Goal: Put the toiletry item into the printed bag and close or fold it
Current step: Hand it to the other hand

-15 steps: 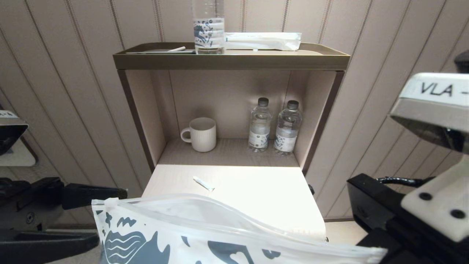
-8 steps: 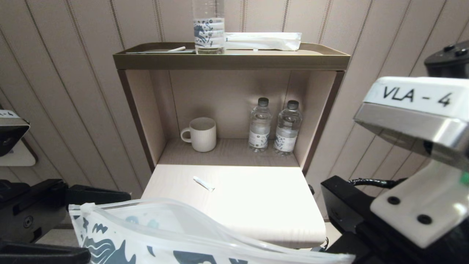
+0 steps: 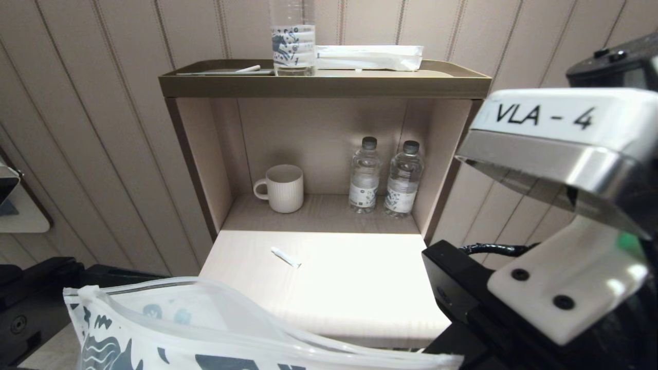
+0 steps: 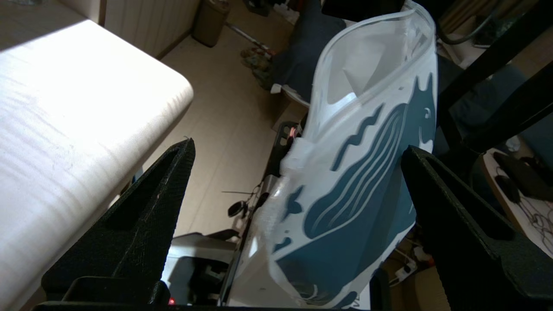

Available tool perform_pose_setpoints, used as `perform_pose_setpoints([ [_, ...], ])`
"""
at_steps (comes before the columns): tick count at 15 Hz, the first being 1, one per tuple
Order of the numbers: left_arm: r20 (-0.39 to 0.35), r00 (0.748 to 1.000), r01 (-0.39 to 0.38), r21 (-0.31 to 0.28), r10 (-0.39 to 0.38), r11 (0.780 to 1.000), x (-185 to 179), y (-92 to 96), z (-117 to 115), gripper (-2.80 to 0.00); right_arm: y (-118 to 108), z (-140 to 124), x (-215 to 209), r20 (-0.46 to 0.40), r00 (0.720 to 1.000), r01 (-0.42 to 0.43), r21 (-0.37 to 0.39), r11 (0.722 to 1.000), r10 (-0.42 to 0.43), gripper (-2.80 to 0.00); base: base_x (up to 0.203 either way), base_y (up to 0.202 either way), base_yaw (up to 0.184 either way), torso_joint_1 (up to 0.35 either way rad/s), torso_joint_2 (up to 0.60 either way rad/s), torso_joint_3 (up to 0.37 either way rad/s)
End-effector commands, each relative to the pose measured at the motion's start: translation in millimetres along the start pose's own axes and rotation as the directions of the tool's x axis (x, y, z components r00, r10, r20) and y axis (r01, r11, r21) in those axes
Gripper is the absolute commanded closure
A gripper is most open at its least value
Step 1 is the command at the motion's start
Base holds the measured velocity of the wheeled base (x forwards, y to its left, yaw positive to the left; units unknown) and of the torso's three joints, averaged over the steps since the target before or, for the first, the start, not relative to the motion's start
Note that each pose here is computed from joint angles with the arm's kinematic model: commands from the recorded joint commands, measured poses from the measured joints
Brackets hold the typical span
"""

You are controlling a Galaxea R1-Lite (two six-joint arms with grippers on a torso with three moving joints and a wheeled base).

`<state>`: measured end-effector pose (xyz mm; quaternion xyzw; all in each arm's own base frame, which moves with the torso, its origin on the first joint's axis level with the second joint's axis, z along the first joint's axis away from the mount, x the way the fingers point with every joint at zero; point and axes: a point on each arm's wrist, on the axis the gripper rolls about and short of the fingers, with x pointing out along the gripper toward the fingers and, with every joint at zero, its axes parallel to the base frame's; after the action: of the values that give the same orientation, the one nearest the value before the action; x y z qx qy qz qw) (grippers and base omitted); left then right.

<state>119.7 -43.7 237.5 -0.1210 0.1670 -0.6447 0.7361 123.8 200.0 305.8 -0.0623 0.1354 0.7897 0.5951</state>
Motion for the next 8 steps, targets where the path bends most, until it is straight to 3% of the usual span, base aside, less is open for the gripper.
perform_pose_setpoints([
  [1,0.004,1.000,0.006,0.011,-0.006,1.000,-1.6,-4.6,-1.0,-2.80,0.5,3.0,-1.5,0.008,1.000,0.000,-0.010,1.000,0.000,0.00,0.000,0.000,0.000,0.000,0.00,0.000],
  [8,0.006,1.000,0.026,0.027,-0.026,0.999,-3.3,-10.9,-1.2,-2.80,-6.4,7.2,4.9,0.009,1.000,-0.006,-0.012,1.000,0.007,0.00,0.000,0.000,0.000,0.000,0.00,0.000],
])
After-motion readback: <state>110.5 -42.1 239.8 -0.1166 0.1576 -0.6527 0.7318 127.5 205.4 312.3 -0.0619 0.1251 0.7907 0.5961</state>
